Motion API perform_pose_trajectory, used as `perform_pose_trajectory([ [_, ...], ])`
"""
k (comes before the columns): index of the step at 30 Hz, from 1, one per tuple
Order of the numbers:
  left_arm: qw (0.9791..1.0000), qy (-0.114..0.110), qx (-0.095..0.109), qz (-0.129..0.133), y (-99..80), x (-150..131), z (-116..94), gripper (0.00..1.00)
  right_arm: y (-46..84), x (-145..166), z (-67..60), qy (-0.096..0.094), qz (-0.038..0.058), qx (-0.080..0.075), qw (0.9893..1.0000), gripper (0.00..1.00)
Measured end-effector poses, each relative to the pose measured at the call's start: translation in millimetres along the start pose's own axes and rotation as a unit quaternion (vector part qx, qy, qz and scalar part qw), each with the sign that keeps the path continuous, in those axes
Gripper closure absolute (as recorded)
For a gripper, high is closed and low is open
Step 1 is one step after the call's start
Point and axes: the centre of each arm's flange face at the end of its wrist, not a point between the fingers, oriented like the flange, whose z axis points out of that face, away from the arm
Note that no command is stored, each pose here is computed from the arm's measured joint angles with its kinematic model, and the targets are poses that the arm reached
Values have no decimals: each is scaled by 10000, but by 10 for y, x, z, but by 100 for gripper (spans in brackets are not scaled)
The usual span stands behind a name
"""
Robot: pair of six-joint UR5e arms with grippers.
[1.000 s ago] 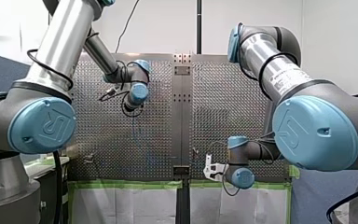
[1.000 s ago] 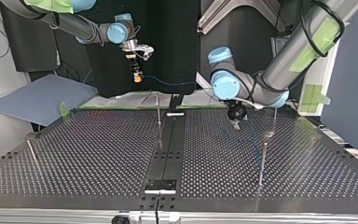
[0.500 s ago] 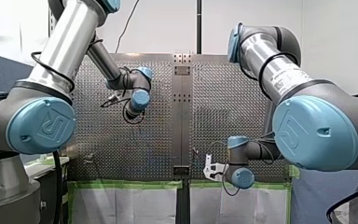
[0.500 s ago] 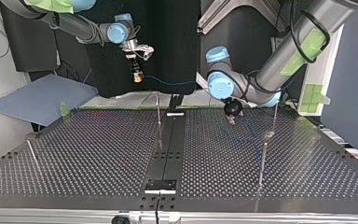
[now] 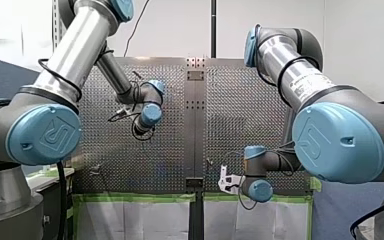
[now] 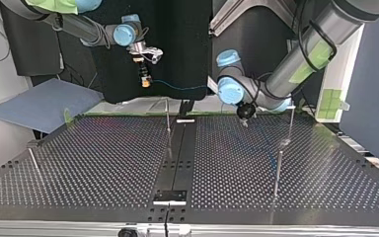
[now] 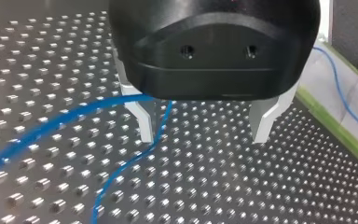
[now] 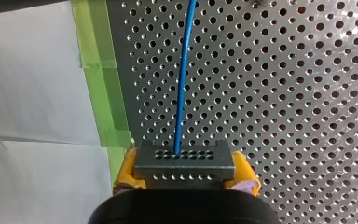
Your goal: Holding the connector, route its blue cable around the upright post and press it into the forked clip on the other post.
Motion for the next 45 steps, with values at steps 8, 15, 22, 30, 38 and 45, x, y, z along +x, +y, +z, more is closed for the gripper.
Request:
perform_pose_trajectory([
  [8, 9999, 111, -7, 47, -70, 90, 81, 0, -5, 0, 0, 1, 2, 2, 10000, 100],
  [15, 9993, 268, 115, 230, -312, 260, 149, 0, -6, 0, 0, 1, 4, 5, 10000, 100],
  [22, 9986, 354, 219, 316, -472, 381, 211, 0, -7, 1, 2, 3, 4, 5, 10000, 100],
  [30, 9987, 304, 311, 249, -501, 381, 220, 0, -6, 3, 4, 5, 0, 6, 10000, 100],
  [38, 9982, 146, 547, 190, -562, 349, 200, 0, -6, 3, 5, 6, -1, 5, 10000, 100],
  [45, 9971, 205, 669, 295, -655, 400, 168, 0, -8, 3, 5, 11, 4, 10, 10000, 100],
])
